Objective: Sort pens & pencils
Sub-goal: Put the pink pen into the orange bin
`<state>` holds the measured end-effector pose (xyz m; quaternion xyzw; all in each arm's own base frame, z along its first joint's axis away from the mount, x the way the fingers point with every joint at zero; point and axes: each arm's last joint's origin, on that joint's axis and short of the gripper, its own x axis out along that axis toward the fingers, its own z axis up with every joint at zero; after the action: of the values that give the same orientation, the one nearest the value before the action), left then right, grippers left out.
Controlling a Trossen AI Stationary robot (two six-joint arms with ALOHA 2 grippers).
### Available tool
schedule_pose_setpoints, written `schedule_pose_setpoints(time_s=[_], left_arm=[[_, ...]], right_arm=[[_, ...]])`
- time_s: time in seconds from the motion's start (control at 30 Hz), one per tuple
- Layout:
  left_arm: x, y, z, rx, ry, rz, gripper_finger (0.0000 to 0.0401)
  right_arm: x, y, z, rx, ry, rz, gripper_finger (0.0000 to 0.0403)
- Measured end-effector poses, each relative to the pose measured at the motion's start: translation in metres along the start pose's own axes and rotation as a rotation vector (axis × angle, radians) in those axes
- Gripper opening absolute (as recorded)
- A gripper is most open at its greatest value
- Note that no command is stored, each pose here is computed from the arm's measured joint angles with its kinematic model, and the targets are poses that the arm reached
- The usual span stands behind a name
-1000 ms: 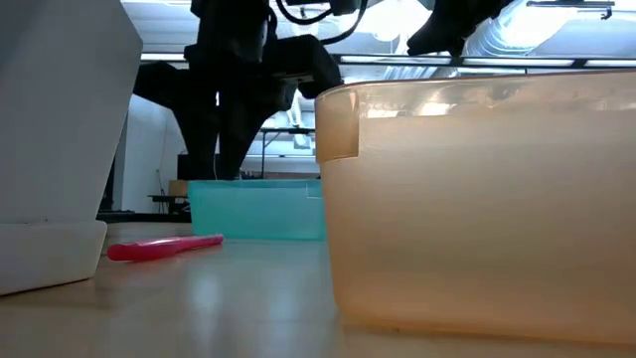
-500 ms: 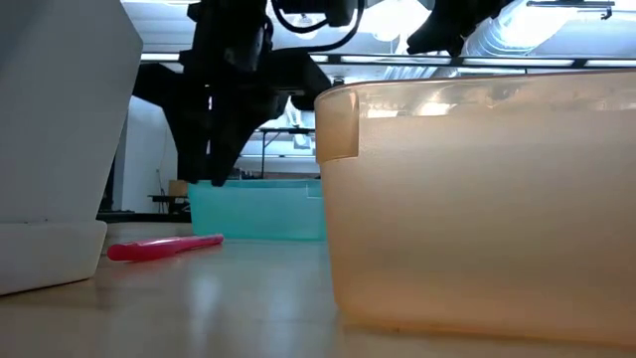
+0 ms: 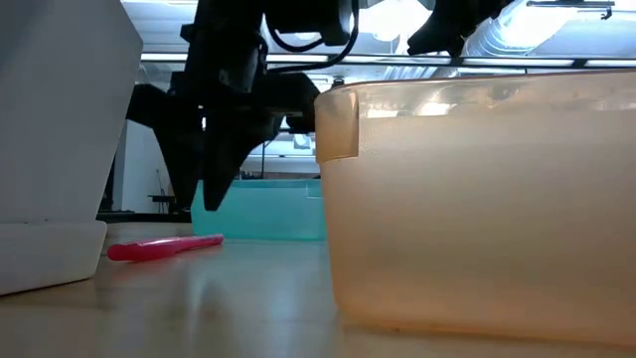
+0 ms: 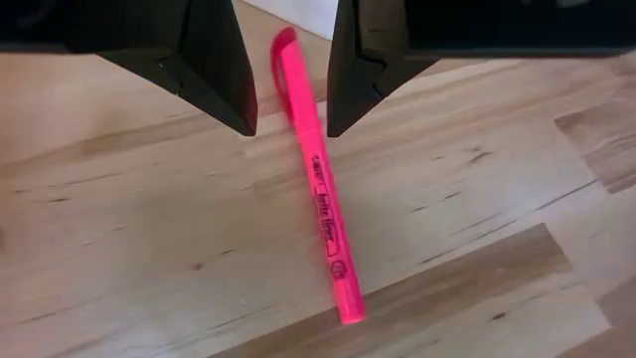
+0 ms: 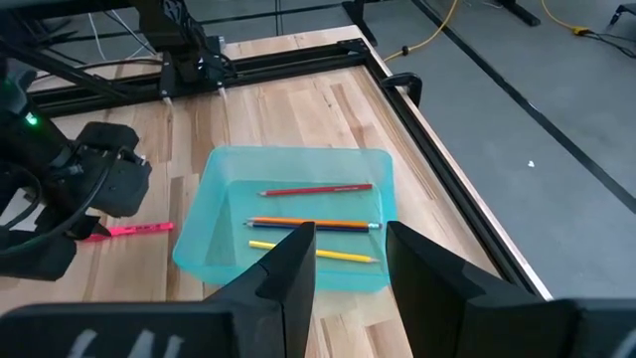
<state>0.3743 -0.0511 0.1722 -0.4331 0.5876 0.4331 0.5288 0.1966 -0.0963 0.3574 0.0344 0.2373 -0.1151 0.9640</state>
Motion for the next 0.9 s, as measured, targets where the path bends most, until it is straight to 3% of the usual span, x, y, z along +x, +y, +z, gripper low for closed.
schedule_pose_setpoints(time_s=[0.9], left_arm=[[0.024,0.005,-0.001,-0.035,0.052,-0.019,0.0111]], right_arm=[[0.0,0.0,0.0,-0.007,0.001,0.0,0.0117]])
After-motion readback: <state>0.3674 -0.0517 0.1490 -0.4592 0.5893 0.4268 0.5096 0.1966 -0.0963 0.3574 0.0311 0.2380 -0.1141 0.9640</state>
